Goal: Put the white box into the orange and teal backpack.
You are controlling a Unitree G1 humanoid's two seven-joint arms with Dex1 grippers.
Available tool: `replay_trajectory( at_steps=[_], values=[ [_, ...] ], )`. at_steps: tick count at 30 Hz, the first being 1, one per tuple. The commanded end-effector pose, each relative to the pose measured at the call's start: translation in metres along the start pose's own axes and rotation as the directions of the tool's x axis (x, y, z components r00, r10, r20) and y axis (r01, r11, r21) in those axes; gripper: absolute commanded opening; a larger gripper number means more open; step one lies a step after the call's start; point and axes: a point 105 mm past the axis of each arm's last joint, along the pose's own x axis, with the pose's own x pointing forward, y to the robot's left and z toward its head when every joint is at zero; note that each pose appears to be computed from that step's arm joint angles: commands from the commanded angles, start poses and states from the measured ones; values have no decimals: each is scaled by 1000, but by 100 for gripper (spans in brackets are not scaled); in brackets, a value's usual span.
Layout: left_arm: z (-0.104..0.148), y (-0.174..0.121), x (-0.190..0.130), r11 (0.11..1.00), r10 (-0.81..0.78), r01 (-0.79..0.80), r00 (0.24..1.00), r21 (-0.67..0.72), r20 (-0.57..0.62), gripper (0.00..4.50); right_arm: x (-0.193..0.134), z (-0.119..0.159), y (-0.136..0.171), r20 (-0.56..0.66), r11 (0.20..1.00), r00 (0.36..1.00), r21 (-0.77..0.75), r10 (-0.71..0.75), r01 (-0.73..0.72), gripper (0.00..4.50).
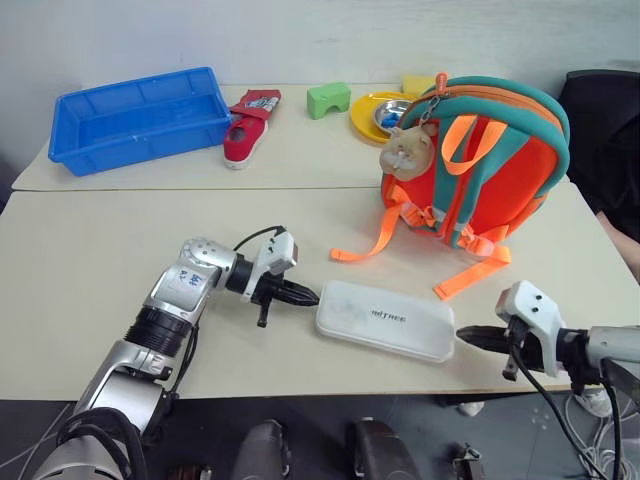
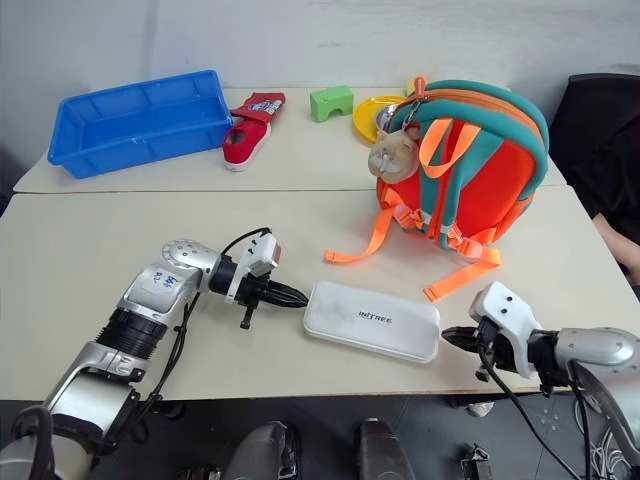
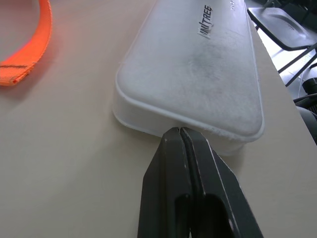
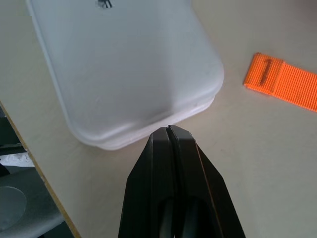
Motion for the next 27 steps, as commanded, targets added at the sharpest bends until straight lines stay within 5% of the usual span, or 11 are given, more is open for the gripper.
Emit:
replay_trajectory(
  at_steps=[1, 8, 15, 20, 23, 27],
  values=[
    [9, -11, 5, 999, -29, 28, 999, 28, 21, 1, 5, 10, -1, 47, 1000, 999, -6, 11, -10, 0],
    [-4, -12, -18, 989, 39, -38, 999, -140, 8, 1, 5, 7, -12, 14, 999, 1000, -50, -11, 12, 0],
    [2, -23, -44, 786, 3, 43, 997, -617, 74, 169, -5, -3, -16, -34, 995, 999, -96, -9, 6, 0],
    [5, -28, -39, 620, -5, 69, 996, -781, 85, 315, -3, -4, -15, -29, 993, 1000, -119, -4, 1, 0],
    [-2, -28, -28, 596, 7, 4, 1000, -803, 11, 402, 1, -4, -14, -25, 990, 1000, -143, -6, 2, 0],
    [-8, -28, -13, 572, 2, -29, 999, -819, -34, 402, 10, 2, -13, -8, 987, 1000, -164, -5, 4, 0]
  ],
)
